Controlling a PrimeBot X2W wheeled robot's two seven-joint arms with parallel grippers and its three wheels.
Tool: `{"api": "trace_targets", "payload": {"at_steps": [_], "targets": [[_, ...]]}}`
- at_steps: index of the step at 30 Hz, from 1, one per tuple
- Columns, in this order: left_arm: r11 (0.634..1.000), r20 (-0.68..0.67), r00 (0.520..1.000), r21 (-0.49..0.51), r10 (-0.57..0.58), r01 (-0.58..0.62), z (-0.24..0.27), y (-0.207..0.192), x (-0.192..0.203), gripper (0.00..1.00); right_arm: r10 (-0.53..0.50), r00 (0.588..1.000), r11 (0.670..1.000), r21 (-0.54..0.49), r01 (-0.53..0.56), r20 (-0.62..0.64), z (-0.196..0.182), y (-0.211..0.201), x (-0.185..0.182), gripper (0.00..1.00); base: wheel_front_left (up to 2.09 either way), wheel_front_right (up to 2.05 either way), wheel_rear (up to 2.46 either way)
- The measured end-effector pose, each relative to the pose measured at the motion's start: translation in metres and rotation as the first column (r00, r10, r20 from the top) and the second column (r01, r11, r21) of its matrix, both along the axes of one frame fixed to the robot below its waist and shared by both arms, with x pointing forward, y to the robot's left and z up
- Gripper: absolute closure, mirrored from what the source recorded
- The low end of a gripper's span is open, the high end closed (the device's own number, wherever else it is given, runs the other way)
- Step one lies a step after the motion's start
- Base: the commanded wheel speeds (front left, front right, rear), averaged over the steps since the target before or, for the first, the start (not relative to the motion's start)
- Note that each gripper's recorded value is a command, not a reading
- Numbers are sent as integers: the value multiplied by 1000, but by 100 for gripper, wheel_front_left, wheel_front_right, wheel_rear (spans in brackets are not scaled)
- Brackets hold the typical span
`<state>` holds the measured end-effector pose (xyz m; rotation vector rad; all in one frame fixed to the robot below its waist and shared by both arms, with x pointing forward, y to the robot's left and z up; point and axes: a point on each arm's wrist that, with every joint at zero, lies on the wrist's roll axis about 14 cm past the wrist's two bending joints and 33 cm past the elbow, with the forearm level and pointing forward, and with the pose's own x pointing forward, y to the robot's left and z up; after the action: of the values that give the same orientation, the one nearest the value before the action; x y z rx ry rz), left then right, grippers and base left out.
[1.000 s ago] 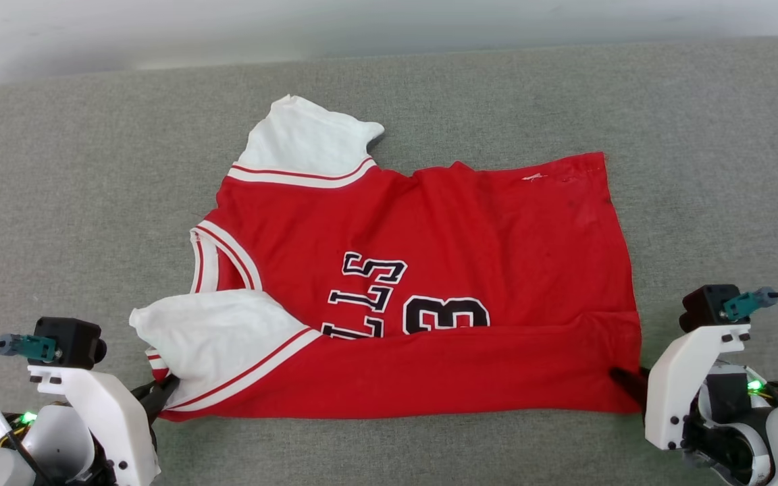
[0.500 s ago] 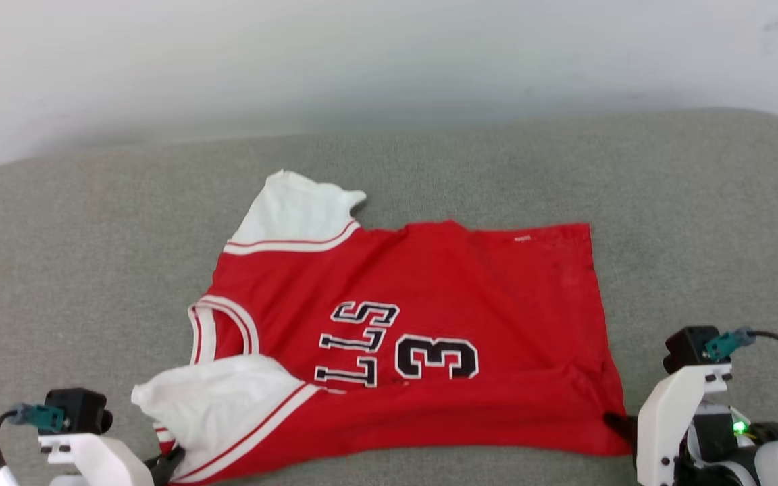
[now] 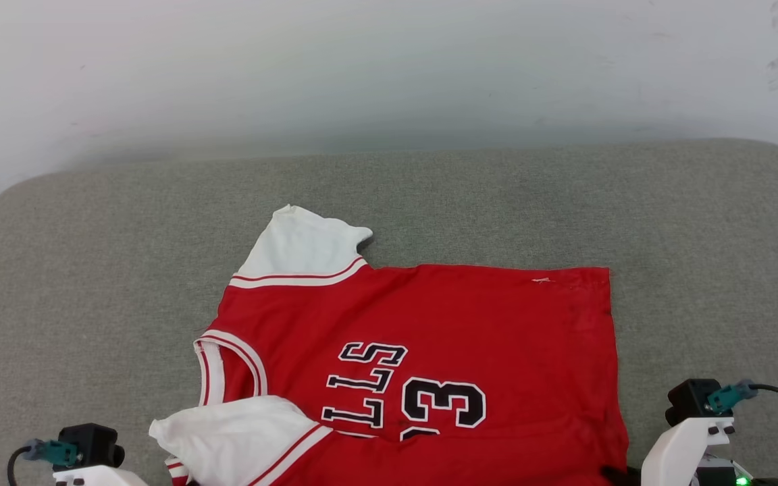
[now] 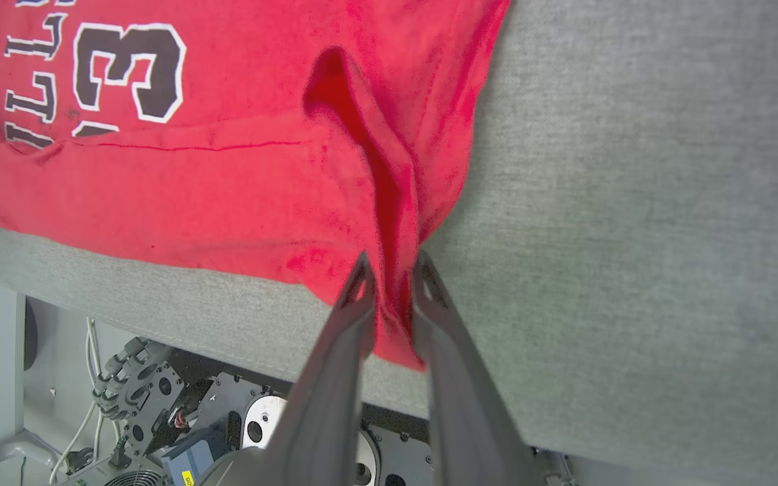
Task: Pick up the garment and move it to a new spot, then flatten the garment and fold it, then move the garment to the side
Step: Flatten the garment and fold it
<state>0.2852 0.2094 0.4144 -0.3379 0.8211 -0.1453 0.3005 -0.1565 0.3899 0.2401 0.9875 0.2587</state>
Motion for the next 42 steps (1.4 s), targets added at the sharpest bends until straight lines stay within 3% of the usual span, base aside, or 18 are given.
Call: {"api": "trace_targets", "payload": {"at_steps": [1,6,10,14,21,26,29,34,37,42], "targets": [[1000,5,1000,-8,6,-6,-1,-2,2,0,-6,1000,1000,6,5,13,0,1,0,0,0,0,0],[1000,90,996,16,13,-15,9,-1,19,0,-39,979,999,-7,41,198,21,-3,19,0,0,0,0],[999,205,979,49,8,-19,31,2,39,0,-86,899,996,12,90,429,60,-6,43,0,0,0,0],[997,327,945,79,-2,-25,56,0,61,0,-143,815,989,45,143,561,86,-13,55,0,0,0,0],[990,575,818,122,-16,-67,110,-10,111,0,-148,642,983,44,176,753,136,-20,77,0,0,0,0],[988,688,725,126,-26,-84,139,-22,153,0,-126,550,983,29,182,826,162,-17,96,0,0,0,0],[988,707,705,142,-57,-63,144,-30,179,0,-123,536,981,20,195,835,163,-18,106,0,0,0,0],[986,664,739,166,-112,1,128,-43,225,0,-125,548,976,2,219,827,152,-23,120,0,0,0,0],[983,619,771,179,-152,50,117,-49,255,0,-136,559,970,-4,242,818,144,-29,124,0,0,0,0],[965,435,866,190,-249,182,76,-65,288,0,-164,588,954,-23,298,792,126,-48,124,0,0,0,0]]}}
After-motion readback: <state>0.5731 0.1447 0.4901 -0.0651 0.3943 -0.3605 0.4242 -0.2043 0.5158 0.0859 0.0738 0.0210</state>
